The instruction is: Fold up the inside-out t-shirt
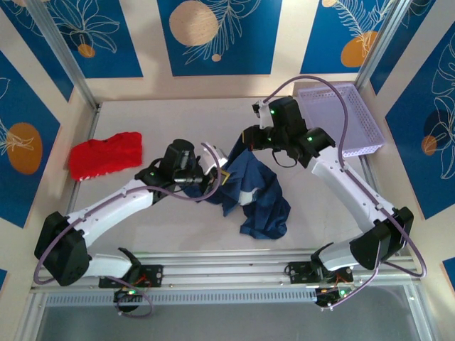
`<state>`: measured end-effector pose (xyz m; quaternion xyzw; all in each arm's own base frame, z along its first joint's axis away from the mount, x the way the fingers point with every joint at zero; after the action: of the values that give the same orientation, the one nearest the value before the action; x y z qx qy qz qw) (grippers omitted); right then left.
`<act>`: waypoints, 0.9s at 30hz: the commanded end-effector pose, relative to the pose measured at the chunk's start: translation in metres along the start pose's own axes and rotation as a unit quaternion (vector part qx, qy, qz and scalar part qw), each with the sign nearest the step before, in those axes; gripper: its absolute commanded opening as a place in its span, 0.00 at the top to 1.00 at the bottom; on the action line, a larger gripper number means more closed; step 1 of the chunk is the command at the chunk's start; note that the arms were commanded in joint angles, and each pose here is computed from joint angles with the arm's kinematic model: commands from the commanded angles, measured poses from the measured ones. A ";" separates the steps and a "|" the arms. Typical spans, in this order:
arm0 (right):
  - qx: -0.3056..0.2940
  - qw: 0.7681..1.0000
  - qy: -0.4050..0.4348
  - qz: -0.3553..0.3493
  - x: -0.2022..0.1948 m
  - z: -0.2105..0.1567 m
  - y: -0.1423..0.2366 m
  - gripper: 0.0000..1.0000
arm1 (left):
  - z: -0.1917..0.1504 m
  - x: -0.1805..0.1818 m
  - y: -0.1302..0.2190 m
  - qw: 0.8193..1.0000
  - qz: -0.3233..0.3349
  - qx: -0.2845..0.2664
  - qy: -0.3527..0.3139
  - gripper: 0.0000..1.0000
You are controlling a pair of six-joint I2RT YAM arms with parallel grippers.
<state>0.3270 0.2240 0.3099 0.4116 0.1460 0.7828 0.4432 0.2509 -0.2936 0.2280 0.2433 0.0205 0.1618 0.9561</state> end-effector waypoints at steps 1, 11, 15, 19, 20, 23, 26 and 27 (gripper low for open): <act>-0.021 1.000 -0.007 0.005 0.005 0.015 0.005 1.00 | -0.004 -0.007 0.006 1.000 -0.013 0.004 -0.006 1.00; 0.029 0.999 0.008 0.012 0.005 -0.002 -0.007 0.72 | 0.002 0.009 0.012 0.997 0.035 -0.027 0.058 1.00; 0.047 0.996 0.015 0.070 0.023 -0.004 0.009 0.57 | -0.010 0.023 0.020 0.990 0.062 -0.019 0.128 1.00; 0.043 0.993 0.009 0.112 0.028 -0.007 0.027 0.46 | -0.020 0.033 0.033 0.978 0.087 -0.029 0.187 1.00; 0.041 0.993 0.001 0.108 0.021 -0.009 0.028 0.45 | -0.021 0.035 0.037 0.976 0.093 -0.033 0.196 1.00; 0.046 0.997 -0.053 0.035 -0.029 -0.023 0.015 0.45 | -0.024 0.042 0.045 0.970 0.113 -0.039 0.213 1.00; 0.070 0.991 -0.085 -0.078 -0.083 -0.056 -0.003 0.40 | -0.025 0.050 0.050 0.964 0.135 -0.036 0.224 1.00; 0.080 0.987 -0.091 -0.107 -0.097 -0.069 -0.009 0.40 | -0.025 0.054 0.052 0.962 0.144 -0.035 0.229 1.00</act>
<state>0.3135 0.1808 0.2715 0.4680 0.1509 0.7492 0.4438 0.2747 -0.2315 0.2247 0.1829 0.1848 0.3158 0.9125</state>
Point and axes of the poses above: each hand's point on the last joint's axis, 136 mm out from that joint toward the fingers, its own y axis back along the fingers, its own x axis along the line the jaws close on, z = x × y, the point moved 2 cm from there along y, back along the fingers, and after that the axes turned 11 degrees about -y, right-handed, at the moved point
